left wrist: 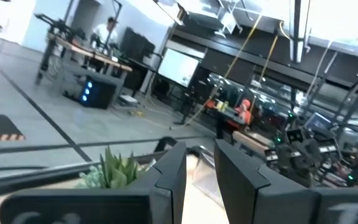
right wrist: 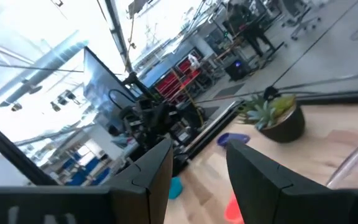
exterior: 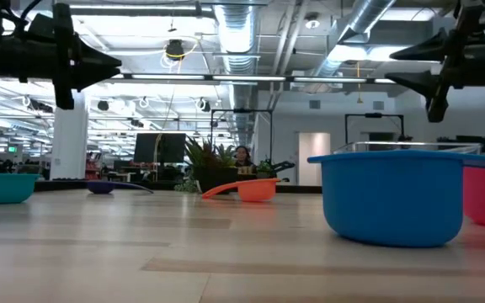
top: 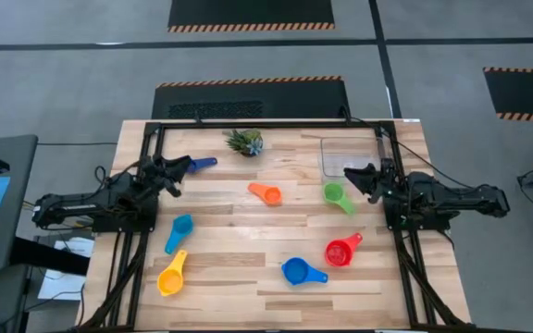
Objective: Nest measuring cups in basket
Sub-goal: Put the red measuring cup into the transparent bin
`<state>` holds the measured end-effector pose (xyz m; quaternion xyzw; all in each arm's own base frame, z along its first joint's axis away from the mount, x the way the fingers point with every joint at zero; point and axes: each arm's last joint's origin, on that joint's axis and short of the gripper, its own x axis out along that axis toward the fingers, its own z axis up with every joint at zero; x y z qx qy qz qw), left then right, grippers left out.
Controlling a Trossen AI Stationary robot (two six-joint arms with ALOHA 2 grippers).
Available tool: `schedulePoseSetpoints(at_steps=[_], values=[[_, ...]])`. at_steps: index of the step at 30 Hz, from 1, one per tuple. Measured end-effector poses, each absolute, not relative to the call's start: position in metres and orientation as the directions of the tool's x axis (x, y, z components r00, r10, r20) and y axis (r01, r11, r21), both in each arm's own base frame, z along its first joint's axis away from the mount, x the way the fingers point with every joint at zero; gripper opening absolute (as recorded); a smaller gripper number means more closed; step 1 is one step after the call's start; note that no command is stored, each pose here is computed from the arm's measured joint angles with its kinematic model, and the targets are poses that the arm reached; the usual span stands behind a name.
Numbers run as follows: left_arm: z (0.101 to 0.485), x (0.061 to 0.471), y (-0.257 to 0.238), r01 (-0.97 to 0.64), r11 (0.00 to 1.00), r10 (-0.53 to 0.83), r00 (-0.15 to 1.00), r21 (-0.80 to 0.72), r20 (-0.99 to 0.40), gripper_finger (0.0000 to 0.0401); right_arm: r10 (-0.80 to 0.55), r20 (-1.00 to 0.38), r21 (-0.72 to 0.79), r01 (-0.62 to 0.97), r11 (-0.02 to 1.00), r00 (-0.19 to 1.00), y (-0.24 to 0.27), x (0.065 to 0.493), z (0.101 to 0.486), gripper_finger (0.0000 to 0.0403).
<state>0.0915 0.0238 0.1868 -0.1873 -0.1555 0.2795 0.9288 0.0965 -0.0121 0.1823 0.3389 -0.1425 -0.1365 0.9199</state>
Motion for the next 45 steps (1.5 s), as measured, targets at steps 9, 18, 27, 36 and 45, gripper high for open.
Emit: schedulePoseSetpoints(at_steps=[9,18,27,36,45], values=[[0.197,0.089,0.024,-0.420,0.779,0.578,0.769,-0.465,0.275,0.0073,-0.388,0.254,0.677,0.124,0.726,0.886,-0.013,0.094,0.191,0.0177],[0.210,0.083,0.023,-0.347,0.785,0.576,0.712,-0.513,0.401,0.0073,-0.420,0.359,0.656,0.096,0.749,0.833,-0.014,0.090,0.202,0.0177],[0.246,0.068,0.019,-0.188,0.854,0.489,0.609,-0.485,0.625,0.0073,-0.414,0.644,0.563,-0.032,0.826,0.643,-0.013,0.066,0.252,0.0177],[0.282,0.104,0.022,-0.345,0.870,0.473,0.783,-0.351,0.403,0.0073,-0.356,0.496,0.364,0.183,0.913,0.792,-0.012,0.095,0.311,0.0177],[0.307,0.149,0.024,-0.356,0.913,0.392,0.900,-0.198,0.192,0.0073,-0.097,-0.057,0.505,0.113,0.856,0.994,-0.006,0.144,0.350,0.0177]])
